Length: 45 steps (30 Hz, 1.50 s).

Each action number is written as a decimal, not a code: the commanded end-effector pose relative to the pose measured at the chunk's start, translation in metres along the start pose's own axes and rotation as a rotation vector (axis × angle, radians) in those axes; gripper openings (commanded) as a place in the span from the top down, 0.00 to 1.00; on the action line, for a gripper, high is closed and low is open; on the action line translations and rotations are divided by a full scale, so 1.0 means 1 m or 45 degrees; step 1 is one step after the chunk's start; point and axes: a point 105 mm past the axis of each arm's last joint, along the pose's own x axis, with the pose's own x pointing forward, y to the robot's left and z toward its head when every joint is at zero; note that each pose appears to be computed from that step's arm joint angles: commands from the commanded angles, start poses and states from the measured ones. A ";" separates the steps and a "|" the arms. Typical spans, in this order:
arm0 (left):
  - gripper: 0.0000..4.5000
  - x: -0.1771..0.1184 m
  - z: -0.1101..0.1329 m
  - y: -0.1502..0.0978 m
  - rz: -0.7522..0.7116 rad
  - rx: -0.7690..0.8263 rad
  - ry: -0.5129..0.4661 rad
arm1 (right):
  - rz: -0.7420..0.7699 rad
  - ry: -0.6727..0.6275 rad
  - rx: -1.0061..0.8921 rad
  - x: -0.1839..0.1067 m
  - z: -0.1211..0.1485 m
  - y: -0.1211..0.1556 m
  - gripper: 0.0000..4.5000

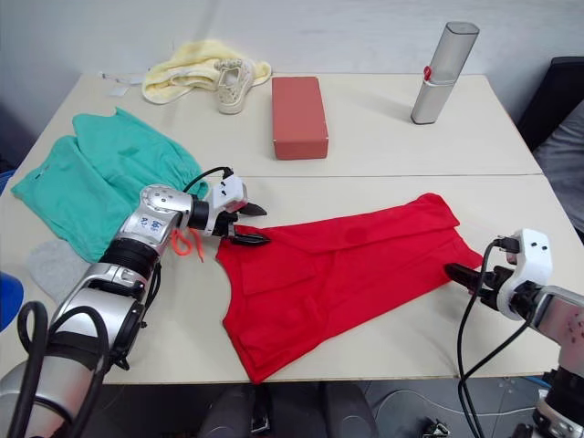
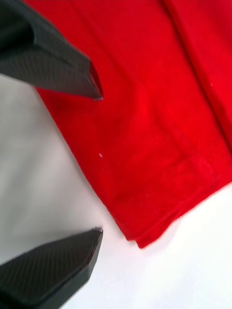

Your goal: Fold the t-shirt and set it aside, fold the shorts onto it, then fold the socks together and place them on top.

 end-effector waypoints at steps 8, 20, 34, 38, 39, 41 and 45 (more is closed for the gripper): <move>0.87 -0.012 -0.022 -0.024 -0.085 -0.180 -0.038 | 0.002 -0.078 -0.089 0.026 0.021 -0.003 0.88; 1.00 -0.025 -0.010 -0.080 0.027 -0.441 -0.179 | -0.079 -0.214 -0.464 0.051 0.088 -0.012 1.00; 1.00 -0.021 0.001 -0.125 0.241 -0.494 -0.289 | -0.038 -0.326 -0.592 0.055 0.117 -0.009 0.77; 0.76 -0.032 -0.008 -0.120 0.196 -0.470 -0.253 | 0.043 -0.254 -0.569 0.025 0.110 -0.015 0.46; 0.68 -0.034 -0.010 -0.118 0.184 -0.462 -0.244 | 0.058 -0.236 -0.565 0.019 0.107 -0.015 0.38; 0.54 -0.039 -0.011 -0.116 0.159 -0.438 -0.237 | 0.079 -0.199 -0.562 0.008 0.101 -0.015 0.23; 0.25 -0.051 -0.012 -0.099 0.080 -0.432 -0.210 | 0.262 -0.064 -0.500 -0.027 0.071 0.011 0.00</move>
